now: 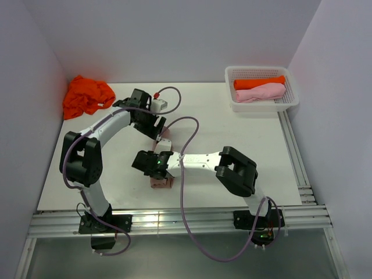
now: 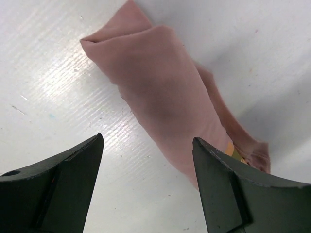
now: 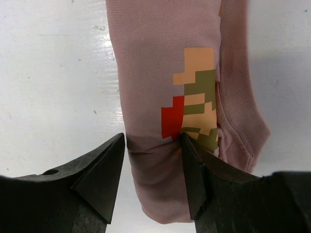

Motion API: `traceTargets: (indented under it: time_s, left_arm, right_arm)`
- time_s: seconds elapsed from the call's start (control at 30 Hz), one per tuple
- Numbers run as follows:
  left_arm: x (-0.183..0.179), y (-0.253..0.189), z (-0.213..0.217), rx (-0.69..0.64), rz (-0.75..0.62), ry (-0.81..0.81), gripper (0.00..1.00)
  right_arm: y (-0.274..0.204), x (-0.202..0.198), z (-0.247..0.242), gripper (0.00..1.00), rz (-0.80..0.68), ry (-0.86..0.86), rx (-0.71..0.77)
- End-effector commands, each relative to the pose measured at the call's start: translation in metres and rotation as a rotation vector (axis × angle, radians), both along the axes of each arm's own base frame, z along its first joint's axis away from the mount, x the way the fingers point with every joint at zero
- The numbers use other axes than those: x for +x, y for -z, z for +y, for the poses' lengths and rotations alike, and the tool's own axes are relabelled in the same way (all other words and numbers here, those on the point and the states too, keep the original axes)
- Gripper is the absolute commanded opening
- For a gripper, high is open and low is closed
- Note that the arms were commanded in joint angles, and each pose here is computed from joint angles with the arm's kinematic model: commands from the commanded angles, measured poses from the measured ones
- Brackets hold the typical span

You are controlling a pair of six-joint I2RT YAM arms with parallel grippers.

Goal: Roll the t-shirts
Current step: Roll the tshirt

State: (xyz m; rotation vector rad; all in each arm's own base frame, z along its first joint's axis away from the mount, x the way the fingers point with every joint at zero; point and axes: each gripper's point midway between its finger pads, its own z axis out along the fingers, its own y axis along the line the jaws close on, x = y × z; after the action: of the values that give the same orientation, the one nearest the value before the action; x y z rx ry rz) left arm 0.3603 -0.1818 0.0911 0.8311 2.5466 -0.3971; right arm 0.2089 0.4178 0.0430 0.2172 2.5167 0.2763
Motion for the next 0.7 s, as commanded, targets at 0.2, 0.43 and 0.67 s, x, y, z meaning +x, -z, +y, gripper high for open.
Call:
traceTargets:
  time_s: [0.2, 0.43, 0.67]
  left_arm:
    - [0.003, -0.029, 0.014, -0.097, 0.008, 0.003, 0.80]
    - [-0.014, -0.017, 0.034, -0.118, 0.044, -0.006, 0.80]
    - [-0.023, -0.011, 0.043, -0.133, 0.062, -0.009, 0.80]
  right_arm:
    - [0.042, -0.013, -0.026, 0.53, 0.105, -0.011, -0.114]
    - [0.032, -0.006, -0.014, 0.40, 0.106, -0.066, 0.077]
    - [0.016, -0.005, -0.011, 0.28, 0.103, -0.103, 0.308]
